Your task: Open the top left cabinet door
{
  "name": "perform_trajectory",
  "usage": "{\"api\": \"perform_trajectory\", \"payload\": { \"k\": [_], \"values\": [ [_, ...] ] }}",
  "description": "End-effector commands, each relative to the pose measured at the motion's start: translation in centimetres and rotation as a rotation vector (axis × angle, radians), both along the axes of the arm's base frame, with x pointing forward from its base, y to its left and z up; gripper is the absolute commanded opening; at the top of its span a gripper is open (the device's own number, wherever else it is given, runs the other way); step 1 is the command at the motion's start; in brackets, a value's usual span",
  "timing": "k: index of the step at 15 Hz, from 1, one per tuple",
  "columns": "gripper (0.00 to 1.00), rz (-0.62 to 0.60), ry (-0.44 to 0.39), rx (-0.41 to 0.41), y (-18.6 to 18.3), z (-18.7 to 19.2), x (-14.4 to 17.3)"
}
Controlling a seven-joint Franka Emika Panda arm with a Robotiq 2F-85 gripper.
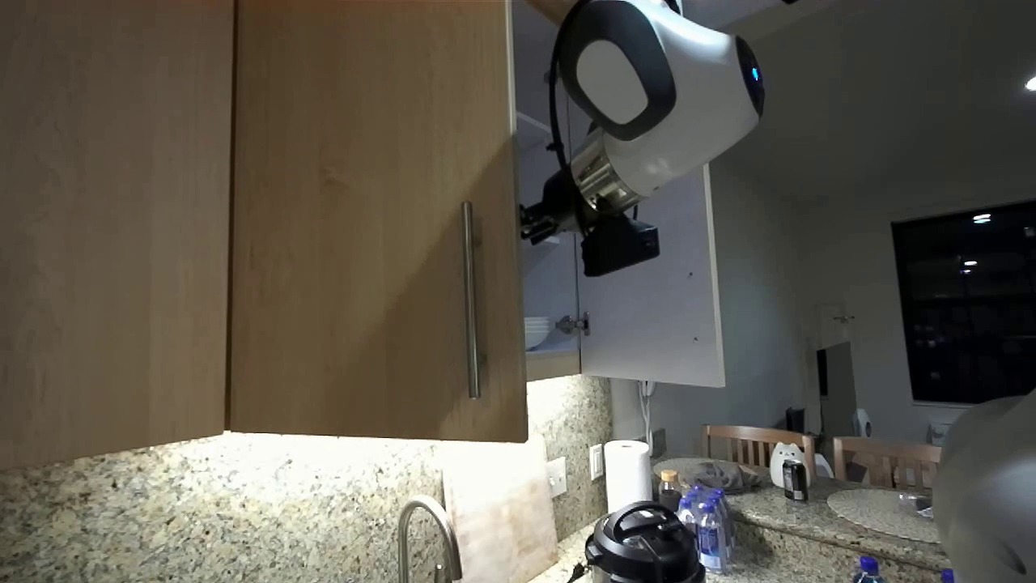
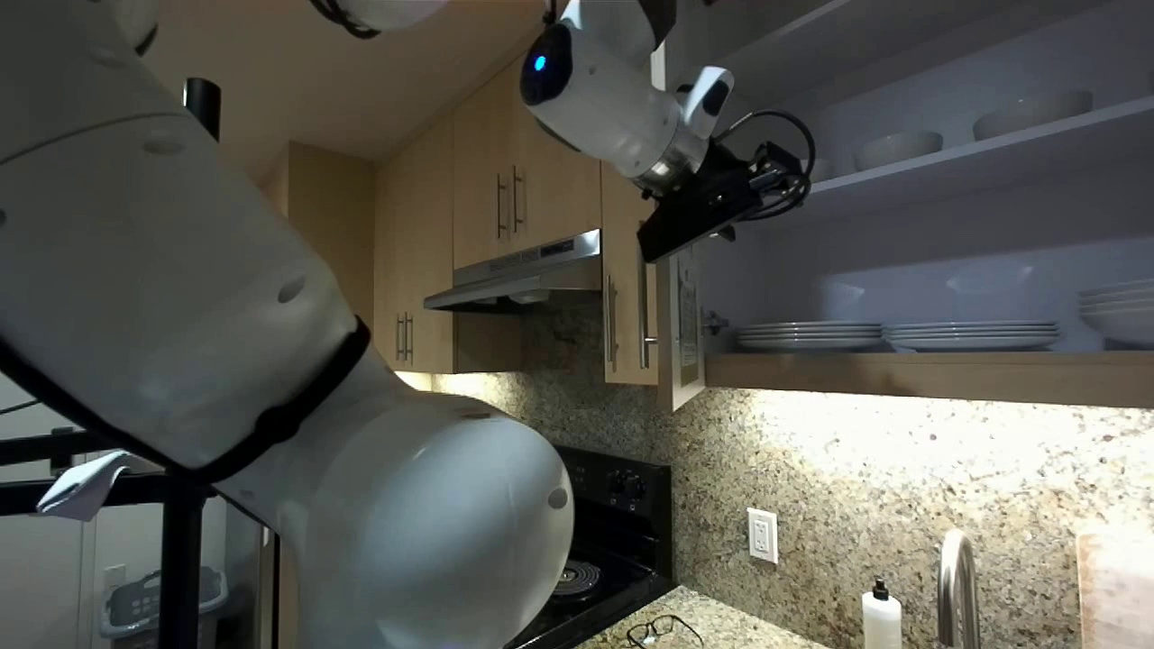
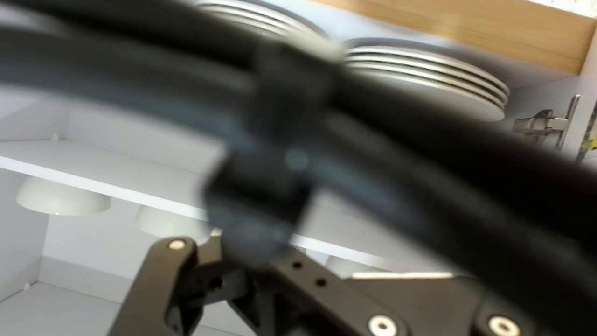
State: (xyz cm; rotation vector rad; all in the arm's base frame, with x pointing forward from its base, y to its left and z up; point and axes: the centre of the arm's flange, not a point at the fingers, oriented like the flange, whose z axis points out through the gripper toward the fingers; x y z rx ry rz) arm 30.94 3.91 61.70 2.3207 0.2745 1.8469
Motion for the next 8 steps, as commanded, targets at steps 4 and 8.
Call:
{"api": "perform_trajectory", "payload": {
  "k": [4,8],
  "values": [
    [1.00,0.073,0.023,-0.089,5.2,5.3,-3.9],
    [1.00,0.117,0.009,-0.138,8.5,4.7,-4.9]
  ]
}}
